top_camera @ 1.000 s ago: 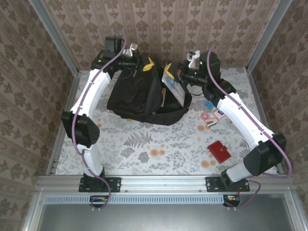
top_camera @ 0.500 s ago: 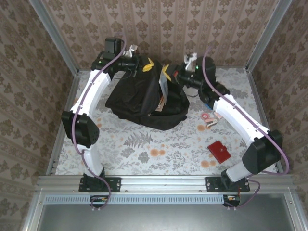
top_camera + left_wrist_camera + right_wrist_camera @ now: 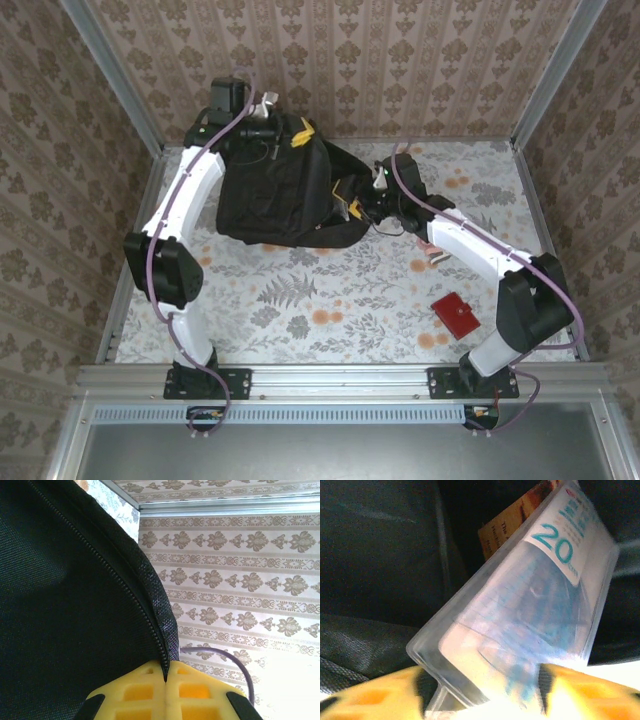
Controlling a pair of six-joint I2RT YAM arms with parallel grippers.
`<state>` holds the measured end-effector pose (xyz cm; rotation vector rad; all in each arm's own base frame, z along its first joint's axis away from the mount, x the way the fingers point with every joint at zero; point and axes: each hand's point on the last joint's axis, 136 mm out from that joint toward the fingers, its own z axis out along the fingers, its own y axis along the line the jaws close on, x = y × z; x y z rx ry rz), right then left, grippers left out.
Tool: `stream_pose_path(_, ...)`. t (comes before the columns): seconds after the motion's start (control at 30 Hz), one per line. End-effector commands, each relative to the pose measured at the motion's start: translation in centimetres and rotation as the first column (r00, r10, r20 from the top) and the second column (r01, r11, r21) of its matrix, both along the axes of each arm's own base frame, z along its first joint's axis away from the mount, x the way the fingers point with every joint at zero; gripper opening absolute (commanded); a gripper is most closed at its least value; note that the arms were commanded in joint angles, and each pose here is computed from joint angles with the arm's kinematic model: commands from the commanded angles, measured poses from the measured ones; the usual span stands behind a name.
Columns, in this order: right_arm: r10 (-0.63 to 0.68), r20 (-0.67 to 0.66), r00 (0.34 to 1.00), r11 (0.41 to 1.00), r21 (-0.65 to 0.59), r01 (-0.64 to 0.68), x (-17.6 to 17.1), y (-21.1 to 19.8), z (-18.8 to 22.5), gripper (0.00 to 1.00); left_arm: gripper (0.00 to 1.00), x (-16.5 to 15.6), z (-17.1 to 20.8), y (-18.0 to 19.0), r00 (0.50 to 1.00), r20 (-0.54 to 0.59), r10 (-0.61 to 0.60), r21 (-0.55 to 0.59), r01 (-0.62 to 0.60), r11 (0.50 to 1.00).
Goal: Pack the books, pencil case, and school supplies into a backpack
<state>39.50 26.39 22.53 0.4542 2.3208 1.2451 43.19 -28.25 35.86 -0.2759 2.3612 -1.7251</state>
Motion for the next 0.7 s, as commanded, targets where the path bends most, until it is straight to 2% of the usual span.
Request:
stream_pose_path(0.0,0.018,0.014,1.0,0.997,-0.074,-0.017,0.4,0.1,0.2,0.76,0.0,-2.5,6.3,0.0,0.985,0.165,-0.049,-0.081,0.063,0.995)
stream_pose_path(0.27,0.038,-0.006,0.999,0.999,-0.011,-0.038,2.6,2.1,0.9,0.71,0.0,-3.2,6.8,-0.5,0.982,0.176,-0.065,-0.074,0.079,0.994)
stream_pose_path(0.3,0.037,-0.007,0.999,0.999,-0.014,-0.037,2.5,2.1,0.9,0.7,0.0,-3.2,6.9,-0.5,0.982,0.176,-0.066,-0.075,0.08,0.994)
stream_pose_path(0.43,0.01,-0.063,0.998,0.996,-0.088,-0.015,1.5,0.9,-0.8,0.54,0.0,-3.3,7.1,-0.3,0.982,0.18,-0.063,-0.076,0.078,0.994)
stream_pose_path(0.57,0.015,-0.127,0.992,0.993,-0.112,-0.03,0.0,0.3,-2.7,0.45,0.0,-3.4,7.3,-0.2,0.98,0.188,-0.063,-0.074,0.078,0.994)
stream_pose_path(0.67,0.004,-0.149,0.989,0.989,-0.148,-0.027,-1.0,-0.6,-3.4,0.48,0.0,-3.4,7.1,-0.2,0.981,0.184,-0.062,-0.072,0.076,0.995)
